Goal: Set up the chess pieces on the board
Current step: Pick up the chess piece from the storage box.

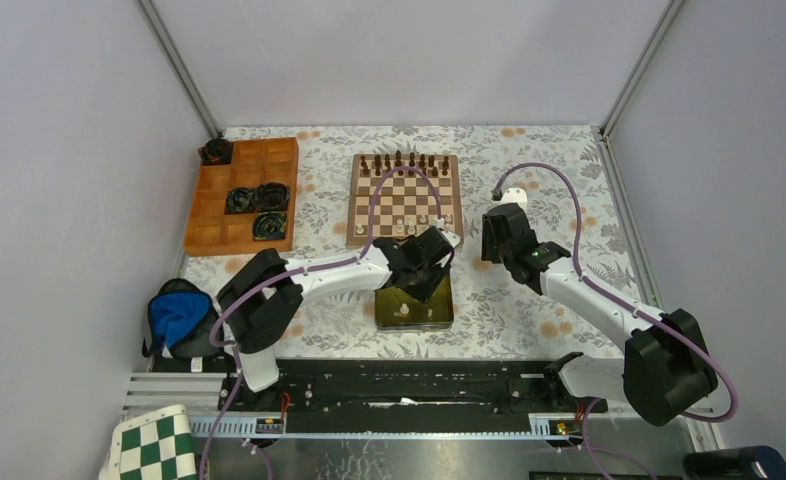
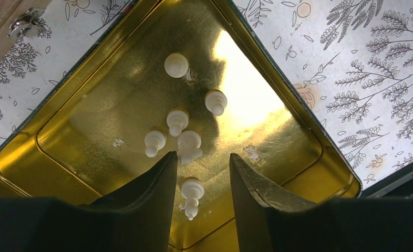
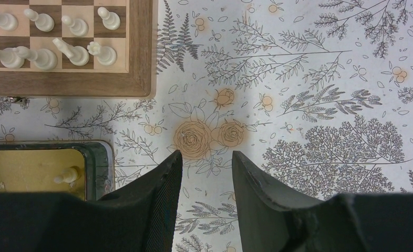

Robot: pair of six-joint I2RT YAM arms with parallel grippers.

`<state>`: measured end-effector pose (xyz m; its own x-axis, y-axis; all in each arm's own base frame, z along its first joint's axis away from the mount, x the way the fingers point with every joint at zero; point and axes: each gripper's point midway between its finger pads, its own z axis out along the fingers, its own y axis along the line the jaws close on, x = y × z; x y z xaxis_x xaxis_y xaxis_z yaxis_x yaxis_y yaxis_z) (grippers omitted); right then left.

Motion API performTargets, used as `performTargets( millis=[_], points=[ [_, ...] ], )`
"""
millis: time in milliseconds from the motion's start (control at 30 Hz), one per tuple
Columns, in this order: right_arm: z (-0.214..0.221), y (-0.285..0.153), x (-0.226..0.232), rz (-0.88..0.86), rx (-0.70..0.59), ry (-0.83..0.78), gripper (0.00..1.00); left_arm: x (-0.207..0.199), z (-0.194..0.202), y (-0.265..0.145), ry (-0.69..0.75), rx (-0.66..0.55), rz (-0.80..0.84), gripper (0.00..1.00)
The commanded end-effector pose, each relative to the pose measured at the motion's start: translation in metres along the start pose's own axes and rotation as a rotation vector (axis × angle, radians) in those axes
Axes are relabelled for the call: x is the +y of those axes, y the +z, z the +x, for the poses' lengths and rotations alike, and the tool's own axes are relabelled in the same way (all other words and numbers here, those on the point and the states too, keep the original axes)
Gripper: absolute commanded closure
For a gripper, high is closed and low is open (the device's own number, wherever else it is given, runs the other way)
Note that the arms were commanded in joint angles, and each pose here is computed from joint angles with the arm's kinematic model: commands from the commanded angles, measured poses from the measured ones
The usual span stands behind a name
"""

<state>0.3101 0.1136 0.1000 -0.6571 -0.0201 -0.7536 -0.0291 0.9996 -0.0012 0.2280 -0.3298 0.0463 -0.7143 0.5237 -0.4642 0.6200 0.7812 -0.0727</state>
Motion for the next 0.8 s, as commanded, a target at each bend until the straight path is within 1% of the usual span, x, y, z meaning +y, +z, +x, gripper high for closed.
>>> performTargets(
  millis=[0, 333, 433, 567, 633, 767],
  points=[
    [-0.015, -0.001, 0.002, -0.021, -0.052, 0.021, 0.54, -0.003, -0.02, 0.002, 0.022, -0.062, -0.004, 0.52],
    [-0.013, 0.001, 0.0, -0.02, -0.047, 0.026, 0.54, -0.001, -0.014, 0.007, 0.023, -0.044, -0.012, 0.54],
    [-0.012, 0.001, 0.0, -0.021, -0.046, 0.027, 0.54, 0.0, -0.013, 0.008, 0.022, -0.041, -0.02, 0.58],
    [-0.013, 0.001, 0.0, -0.023, -0.046, 0.029, 0.54, 0.002, -0.011, 0.01, 0.021, -0.036, -0.028, 0.61],
    [-0.013, 0.001, 0.0, -0.023, -0.045, 0.029, 0.54, 0.003, -0.011, 0.011, 0.022, -0.036, -0.034, 0.64],
    [-0.012, 0.001, 0.0, -0.022, -0.043, 0.03, 0.54, 0.004, -0.007, 0.014, 0.021, -0.026, -0.038, 0.67]
  ],
)
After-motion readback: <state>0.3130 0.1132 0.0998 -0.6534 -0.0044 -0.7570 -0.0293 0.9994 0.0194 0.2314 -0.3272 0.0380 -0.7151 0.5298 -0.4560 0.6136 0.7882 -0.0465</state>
